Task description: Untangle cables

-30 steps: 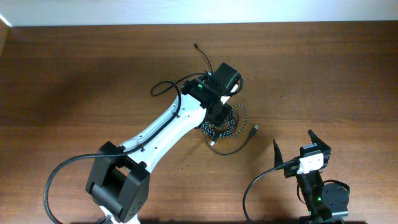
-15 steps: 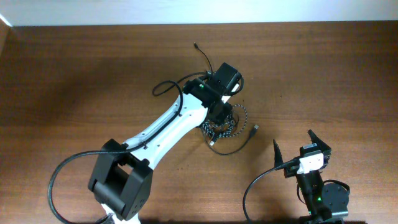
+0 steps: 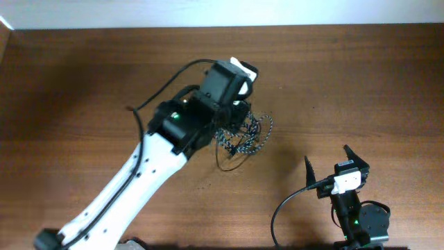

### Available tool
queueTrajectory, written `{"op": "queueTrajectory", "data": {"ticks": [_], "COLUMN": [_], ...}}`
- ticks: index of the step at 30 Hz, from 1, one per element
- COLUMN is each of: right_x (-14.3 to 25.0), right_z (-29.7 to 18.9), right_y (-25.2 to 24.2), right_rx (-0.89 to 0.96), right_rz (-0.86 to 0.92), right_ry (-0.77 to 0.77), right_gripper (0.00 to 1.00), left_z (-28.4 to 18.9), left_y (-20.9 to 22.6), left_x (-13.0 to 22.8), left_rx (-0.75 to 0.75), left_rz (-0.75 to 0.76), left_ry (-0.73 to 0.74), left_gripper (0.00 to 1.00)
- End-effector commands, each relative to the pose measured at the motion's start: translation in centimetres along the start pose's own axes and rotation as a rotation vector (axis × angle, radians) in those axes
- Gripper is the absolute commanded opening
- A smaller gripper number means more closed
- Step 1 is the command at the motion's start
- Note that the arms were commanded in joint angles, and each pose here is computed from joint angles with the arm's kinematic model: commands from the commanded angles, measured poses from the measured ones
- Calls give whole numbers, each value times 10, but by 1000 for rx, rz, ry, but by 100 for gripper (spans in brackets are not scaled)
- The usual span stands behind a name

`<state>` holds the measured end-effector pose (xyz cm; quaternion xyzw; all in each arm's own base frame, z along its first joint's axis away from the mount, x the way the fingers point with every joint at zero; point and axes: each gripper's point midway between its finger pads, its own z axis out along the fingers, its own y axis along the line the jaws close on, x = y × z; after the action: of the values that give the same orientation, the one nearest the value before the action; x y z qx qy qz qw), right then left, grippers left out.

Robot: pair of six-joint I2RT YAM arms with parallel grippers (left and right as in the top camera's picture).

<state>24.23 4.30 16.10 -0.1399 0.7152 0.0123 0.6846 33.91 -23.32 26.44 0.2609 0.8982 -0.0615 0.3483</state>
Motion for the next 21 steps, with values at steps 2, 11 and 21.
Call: {"op": "queueTrajectory", "data": {"ticks": [2, 11, 21], "right_x": [2, 1, -31], "right_z": [0, 0, -9], "right_y": [2, 2, 47], "right_rx": [-9, -10, -329], "right_rz": [6, 6, 926], "right_ry": [1, -1, 1], "right_gripper": [99, 99, 99], "left_z": [-63, -60, -60], "left_y": [62, 67, 70], "left_x": [-20, -14, -14], "left_rx": [-115, -90, -105], "left_rz": [-507, -717, -717], "left_ry": [-181, -167, -170], "left_gripper": [0, 0, 0]}}
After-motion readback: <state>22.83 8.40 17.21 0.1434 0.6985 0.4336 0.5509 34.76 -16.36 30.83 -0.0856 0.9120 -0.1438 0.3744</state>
